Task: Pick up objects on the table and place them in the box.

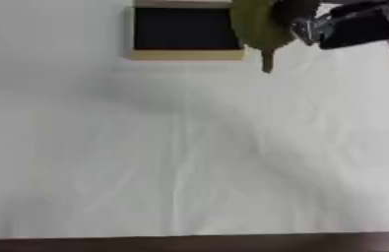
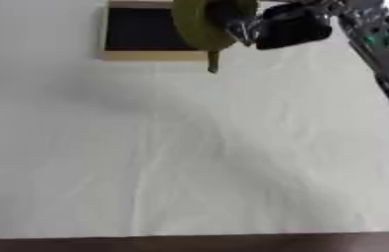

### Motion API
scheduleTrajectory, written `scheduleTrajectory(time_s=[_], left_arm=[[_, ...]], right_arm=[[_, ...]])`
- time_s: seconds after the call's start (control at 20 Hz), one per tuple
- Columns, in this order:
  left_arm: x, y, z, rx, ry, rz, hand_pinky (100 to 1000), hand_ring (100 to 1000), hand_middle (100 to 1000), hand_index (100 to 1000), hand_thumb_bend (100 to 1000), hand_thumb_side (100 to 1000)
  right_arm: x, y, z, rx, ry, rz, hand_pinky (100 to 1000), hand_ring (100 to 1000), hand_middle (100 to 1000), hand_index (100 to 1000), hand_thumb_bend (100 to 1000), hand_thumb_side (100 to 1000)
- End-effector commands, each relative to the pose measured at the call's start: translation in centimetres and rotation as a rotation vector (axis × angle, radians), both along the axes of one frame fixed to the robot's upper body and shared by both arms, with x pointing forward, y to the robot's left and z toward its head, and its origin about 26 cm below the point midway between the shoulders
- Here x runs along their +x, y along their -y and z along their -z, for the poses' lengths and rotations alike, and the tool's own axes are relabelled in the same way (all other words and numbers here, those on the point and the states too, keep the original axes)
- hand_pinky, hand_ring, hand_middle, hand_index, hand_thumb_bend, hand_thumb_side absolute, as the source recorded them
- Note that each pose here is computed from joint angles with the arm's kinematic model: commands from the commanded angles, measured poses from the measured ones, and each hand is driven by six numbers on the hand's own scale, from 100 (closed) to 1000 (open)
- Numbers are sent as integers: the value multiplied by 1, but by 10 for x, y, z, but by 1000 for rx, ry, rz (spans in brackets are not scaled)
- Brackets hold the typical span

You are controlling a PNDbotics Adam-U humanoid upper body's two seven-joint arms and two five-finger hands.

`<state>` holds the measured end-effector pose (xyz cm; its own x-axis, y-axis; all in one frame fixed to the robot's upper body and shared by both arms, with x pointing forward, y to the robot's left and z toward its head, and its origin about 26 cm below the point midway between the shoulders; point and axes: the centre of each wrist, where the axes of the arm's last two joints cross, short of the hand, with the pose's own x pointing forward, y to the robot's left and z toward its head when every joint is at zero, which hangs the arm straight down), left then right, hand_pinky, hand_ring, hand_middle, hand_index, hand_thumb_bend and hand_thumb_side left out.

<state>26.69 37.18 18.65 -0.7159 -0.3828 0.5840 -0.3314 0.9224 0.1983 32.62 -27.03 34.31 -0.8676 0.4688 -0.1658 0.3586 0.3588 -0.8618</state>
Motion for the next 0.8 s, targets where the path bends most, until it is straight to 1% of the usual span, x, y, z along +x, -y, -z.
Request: scheduleTrajectory(time_s=[0.05, 0.2, 0.4, 0.8], left_arm=[[-1, 2, -9, 22, 27, 16, 678, 799, 769, 765, 100, 559], [0, 3, -10, 21, 29, 22, 678, 799, 769, 765, 100, 567], [1, 5, -10, 19, 35, 31, 678, 799, 770, 765, 100, 567], [4, 9, -14, 15, 52, 53, 679, 800, 770, 765, 100, 566]], right_arm=[[11, 3, -15, 61, 4, 56, 784, 662, 472, 649, 100, 100], [25, -4, -23, 99, 0, 84, 783, 658, 468, 649, 100, 100], [44, -10, -28, 140, -10, 130, 783, 655, 467, 650, 100, 100], [83, -17, -25, 163, -8, 203, 781, 652, 467, 647, 100, 100]])
